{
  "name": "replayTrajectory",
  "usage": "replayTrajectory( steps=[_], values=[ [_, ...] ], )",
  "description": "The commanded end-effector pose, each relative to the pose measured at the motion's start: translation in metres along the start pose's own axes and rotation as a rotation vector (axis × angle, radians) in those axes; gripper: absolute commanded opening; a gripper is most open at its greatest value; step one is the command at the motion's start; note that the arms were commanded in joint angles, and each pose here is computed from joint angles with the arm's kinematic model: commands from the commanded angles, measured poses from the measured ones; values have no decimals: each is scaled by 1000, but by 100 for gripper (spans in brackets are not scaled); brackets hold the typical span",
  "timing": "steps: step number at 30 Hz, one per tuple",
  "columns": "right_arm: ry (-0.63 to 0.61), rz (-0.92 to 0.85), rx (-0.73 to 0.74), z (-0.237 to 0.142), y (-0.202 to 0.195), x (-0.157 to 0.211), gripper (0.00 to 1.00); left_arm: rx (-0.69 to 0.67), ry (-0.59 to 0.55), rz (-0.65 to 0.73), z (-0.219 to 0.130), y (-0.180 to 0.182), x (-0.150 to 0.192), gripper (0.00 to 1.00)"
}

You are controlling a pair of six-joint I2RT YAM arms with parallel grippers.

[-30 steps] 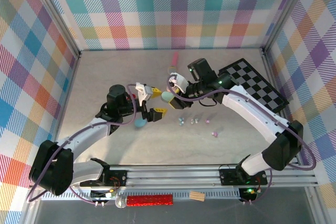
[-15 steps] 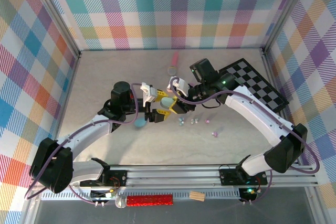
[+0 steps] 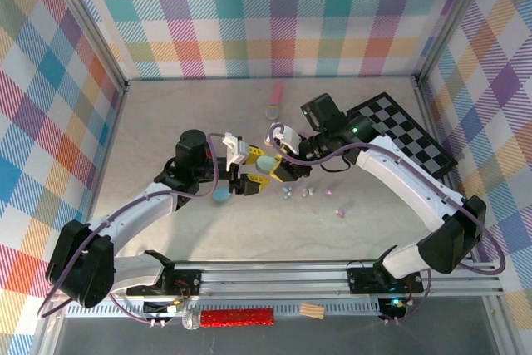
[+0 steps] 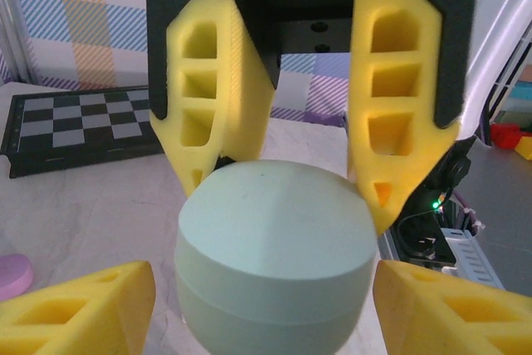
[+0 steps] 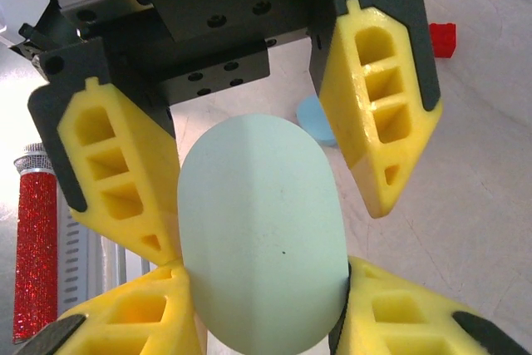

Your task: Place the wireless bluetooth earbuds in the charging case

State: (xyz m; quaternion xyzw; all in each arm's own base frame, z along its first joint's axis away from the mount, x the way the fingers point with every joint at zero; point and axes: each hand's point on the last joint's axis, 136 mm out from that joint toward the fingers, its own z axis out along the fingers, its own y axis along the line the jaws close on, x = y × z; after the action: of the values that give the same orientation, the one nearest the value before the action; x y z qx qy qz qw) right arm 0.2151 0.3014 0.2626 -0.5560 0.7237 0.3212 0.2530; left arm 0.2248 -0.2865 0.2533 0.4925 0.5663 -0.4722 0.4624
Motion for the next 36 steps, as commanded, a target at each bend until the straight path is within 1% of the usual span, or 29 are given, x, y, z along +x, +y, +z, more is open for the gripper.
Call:
replayTrajectory(
  steps=[1, 10, 16, 18, 21, 24, 26, 28, 29, 36],
  values=[
    [13, -8, -12, 1, -1, 3, 35, 49, -32, 70, -1, -13, -16, 69],
    [10, -5, -13, 2, -3, 3, 35, 53, -37, 74, -1, -14, -19, 66],
    [13, -3, -12, 4, -4, 4, 35, 57, -42, 72, 0, -15, -20, 61],
    [10, -4, -9, 3, -5, 3, 35, 58, -41, 70, 0, -15, -19, 58],
    [7, -3, -9, 3, -5, 3, 35, 58, -40, 68, 0, -15, -19, 56],
    [5, -1, -7, 3, -5, 2, 36, 59, -40, 65, 0, -15, -19, 50],
    [1, 0, -2, 3, -5, 2, 37, 57, -41, 66, 0, -16, -19, 49],
    [-5, 6, 4, 2, -6, 1, 39, 56, -41, 67, 0, -15, -19, 43],
    [-10, 9, 5, 1, -6, 0, 41, 56, -40, 67, 0, -15, -19, 43],
    [-55, 66, 47, -7, -19, -5, 51, 48, -38, 66, 0, -14, -18, 41]
  ],
)
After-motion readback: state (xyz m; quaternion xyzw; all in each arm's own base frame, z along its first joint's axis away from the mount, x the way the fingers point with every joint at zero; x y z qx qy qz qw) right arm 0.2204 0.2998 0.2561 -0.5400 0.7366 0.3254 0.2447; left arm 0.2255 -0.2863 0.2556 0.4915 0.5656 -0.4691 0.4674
